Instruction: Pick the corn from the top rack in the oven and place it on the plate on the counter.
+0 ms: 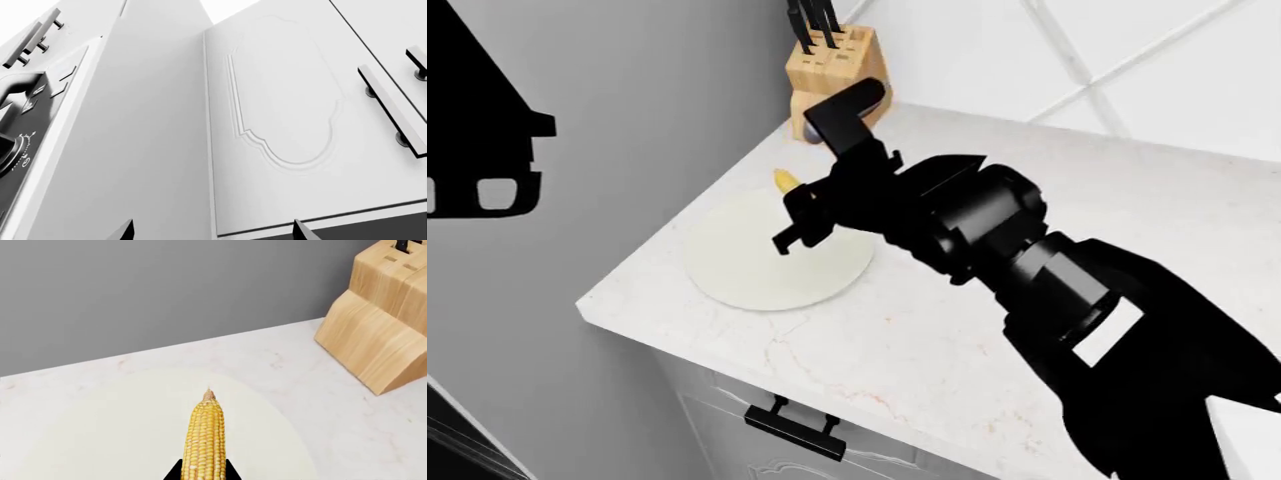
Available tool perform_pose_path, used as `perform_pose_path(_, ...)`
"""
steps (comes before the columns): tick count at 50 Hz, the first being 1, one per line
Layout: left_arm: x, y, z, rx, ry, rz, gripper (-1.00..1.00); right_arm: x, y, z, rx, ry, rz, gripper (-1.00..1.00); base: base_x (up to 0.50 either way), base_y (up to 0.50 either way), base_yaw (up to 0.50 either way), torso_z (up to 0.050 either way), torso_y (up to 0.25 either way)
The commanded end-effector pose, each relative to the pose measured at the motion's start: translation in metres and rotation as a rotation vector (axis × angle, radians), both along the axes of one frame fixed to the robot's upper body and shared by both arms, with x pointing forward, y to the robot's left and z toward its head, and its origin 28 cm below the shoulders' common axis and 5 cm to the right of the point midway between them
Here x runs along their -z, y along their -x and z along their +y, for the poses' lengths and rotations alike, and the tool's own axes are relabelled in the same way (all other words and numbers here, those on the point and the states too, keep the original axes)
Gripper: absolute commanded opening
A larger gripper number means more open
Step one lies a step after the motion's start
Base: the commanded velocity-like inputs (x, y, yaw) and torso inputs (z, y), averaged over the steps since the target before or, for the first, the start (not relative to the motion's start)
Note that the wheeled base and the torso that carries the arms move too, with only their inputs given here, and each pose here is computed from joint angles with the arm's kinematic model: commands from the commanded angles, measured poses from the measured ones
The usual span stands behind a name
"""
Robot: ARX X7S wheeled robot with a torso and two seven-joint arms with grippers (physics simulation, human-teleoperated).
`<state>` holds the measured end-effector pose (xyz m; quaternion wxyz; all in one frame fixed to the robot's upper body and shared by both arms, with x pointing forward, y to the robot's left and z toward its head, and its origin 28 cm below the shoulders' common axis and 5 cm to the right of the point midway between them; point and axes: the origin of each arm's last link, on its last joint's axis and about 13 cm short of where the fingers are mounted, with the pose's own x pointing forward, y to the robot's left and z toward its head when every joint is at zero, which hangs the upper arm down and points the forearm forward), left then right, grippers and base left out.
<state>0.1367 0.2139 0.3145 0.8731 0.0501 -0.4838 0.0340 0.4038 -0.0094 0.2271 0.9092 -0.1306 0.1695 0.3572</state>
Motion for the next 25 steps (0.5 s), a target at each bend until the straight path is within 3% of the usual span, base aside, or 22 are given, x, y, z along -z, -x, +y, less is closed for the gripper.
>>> perform_pose_path(1,0.001,0.0,0.0,0.002,0.0,0.0,1.0,0.0,0.002,0.005,-0.02,-0.004,-0.001,-1.0,0.0,0.0,0.0,0.0,0.0)
perform_pose_path(25,0.001,-0.001,0.0,0.002,0.003,0.0,1.0,0.013,0.002,0.008,-0.028,0.001,0.03,-1.0,0.0,0.0,0.0,0.0,0.0)
